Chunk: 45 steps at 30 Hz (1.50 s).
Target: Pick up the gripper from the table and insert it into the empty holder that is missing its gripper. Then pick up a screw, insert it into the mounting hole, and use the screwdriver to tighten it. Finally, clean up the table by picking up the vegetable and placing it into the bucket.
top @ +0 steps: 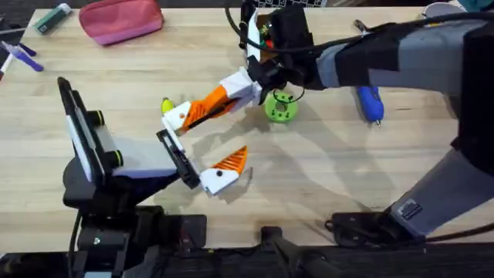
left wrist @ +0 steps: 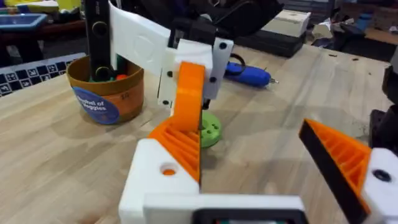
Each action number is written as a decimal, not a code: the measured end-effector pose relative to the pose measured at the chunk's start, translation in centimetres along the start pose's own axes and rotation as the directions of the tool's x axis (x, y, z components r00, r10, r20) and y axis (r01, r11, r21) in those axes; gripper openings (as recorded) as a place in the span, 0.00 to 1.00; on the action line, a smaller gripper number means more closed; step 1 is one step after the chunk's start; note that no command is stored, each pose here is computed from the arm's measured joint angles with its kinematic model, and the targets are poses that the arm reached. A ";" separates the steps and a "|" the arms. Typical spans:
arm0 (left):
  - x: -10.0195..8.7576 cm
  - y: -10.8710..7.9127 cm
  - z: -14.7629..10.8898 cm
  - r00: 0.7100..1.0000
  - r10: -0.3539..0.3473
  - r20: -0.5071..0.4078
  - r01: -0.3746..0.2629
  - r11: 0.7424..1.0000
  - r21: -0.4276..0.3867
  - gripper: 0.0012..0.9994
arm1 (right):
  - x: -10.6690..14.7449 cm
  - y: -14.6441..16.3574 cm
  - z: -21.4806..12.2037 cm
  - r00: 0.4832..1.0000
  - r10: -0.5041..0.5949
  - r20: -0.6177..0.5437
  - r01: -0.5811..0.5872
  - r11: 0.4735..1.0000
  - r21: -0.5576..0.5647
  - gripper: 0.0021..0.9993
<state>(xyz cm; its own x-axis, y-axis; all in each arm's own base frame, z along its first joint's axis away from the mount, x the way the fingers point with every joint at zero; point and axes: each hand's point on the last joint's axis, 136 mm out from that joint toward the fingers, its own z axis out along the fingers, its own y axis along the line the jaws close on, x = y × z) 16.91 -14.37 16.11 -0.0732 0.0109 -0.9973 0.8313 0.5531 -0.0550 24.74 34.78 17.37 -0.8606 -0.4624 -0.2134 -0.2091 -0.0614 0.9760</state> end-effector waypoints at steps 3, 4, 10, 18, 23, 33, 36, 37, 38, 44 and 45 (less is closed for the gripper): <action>0.0 0.0 0.0 1.000 0.001 0.000 -0.001 1.000 -0.002 0.99 | 0.0 0.1 0.2 1.000 -0.003 -0.005 0.003 1.000 -0.001 0.01; 0.0 0.0 0.0 1.000 0.003 0.000 -0.003 1.000 -0.002 0.99 | 0.0 0.1 0.3 1.000 -0.003 -0.007 0.003 1.000 -0.001 0.01; 0.0 0.1 0.0 1.000 0.008 0.000 -0.008 1.000 -0.004 0.99 | 0.0 0.2 0.7 1.000 -0.008 -0.013 0.008 1.000 0.000 0.01; 0.0 0.1 0.0 1.000 0.006 0.000 -0.006 1.000 -0.005 0.99 | -0.2 0.0 1.1 1.000 -0.003 -0.028 0.003 1.000 -0.009 0.01; 0.0 0.1 0.0 1.000 0.007 0.000 -0.007 1.000 -0.006 0.99 | -0.3 0.1 1.2 0.999 -0.004 -0.035 0.004 1.000 -0.016 0.01; 0.0 0.1 0.0 1.000 0.008 0.000 -0.008 1.000 -0.006 0.99 | -0.3 0.1 1.2 0.999 -0.003 -0.035 0.003 1.000 -0.016 0.01; 0.0 0.1 0.0 1.000 0.008 0.000 -0.008 1.000 -0.006 0.99 | -0.3 0.1 1.2 0.999 -0.003 -0.035 0.002 1.000 -0.016 0.01; 0.0 0.1 0.0 1.000 0.008 0.000 -0.008 1.000 -0.006 0.99 | -0.3 0.1 1.2 0.999 -0.003 -0.035 0.003 1.000 -0.016 0.01; 0.0 0.1 0.0 1.000 0.008 0.000 -0.008 1.000 -0.006 0.99 | -0.3 0.1 1.2 0.999 -0.003 -0.035 0.002 1.000 -0.016 0.01; 0.0 0.1 0.0 1.000 0.005 0.000 -0.005 1.000 -0.006 0.99 | -0.3 0.1 1.2 0.999 0.001 -0.038 -0.001 1.000 -0.019 0.20; 0.0 0.0 0.0 1.000 0.000 0.000 0.000 1.000 0.000 0.99 | -0.3 0.2 1.3 0.999 -0.006 -0.040 0.005 1.000 -0.021 0.35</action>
<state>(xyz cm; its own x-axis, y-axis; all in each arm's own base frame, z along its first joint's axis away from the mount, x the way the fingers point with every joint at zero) 16.92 -14.36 16.10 -0.0733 0.0111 -0.9972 0.8311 0.5534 -0.0549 24.38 36.02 17.60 -0.8402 -0.4968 -0.2173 -0.2039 -0.0819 0.9756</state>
